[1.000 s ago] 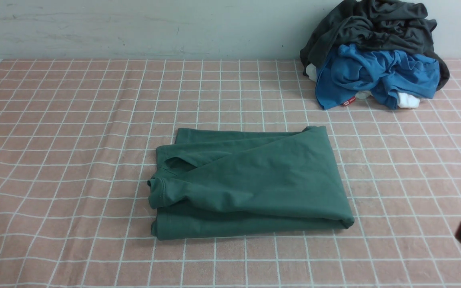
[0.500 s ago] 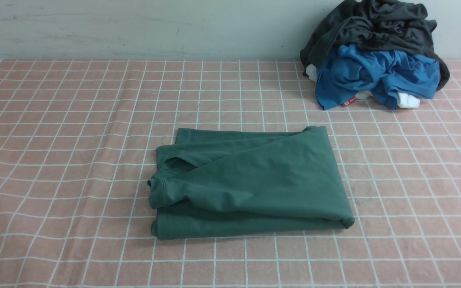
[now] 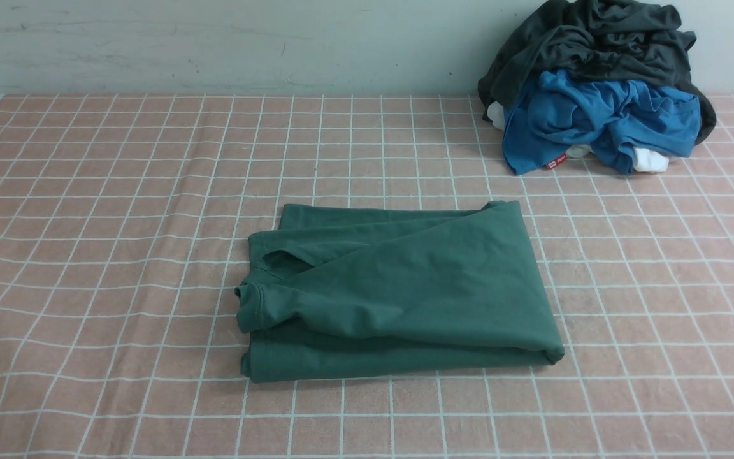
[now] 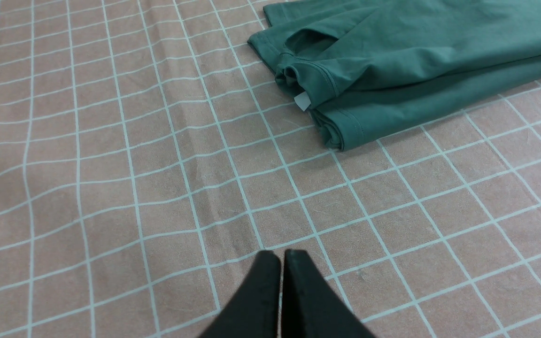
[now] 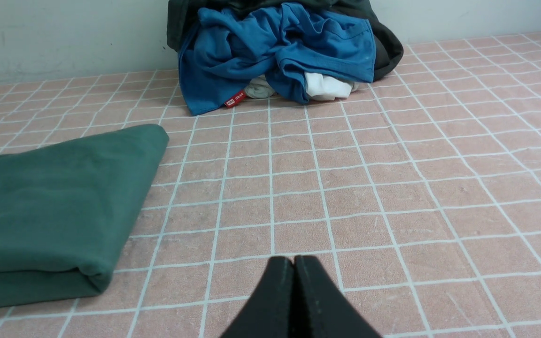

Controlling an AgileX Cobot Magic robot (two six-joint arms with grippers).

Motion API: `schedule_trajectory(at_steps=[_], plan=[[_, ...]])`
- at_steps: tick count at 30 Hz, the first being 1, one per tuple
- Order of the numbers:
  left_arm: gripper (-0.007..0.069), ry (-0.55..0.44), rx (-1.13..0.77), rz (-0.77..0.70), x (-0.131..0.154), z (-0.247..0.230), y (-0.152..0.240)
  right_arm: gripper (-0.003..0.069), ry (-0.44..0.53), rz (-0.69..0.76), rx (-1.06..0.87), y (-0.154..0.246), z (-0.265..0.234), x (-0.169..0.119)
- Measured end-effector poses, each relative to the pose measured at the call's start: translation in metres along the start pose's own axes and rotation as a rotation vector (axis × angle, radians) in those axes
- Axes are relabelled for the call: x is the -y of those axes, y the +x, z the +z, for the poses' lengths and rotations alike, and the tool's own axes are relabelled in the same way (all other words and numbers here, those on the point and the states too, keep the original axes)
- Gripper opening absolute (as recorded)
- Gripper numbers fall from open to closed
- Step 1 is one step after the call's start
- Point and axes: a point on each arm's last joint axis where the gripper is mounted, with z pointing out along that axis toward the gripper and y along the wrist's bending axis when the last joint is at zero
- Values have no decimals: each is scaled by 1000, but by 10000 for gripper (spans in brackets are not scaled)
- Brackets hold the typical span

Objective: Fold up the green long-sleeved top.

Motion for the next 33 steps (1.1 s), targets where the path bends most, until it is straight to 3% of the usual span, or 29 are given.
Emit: schedule_trajectory(at_steps=[26, 30, 33], plan=[[-3, -6, 13, -4, 0, 3, 0, -14, 0, 10, -1, 0, 0, 0], [-3, -53, 160, -46, 0, 15, -6, -14, 0, 10, -1, 0, 0, 0], [-3, -174, 330, -66, -6, 33, -6, -14, 0, 10, -1, 0, 0, 0]])
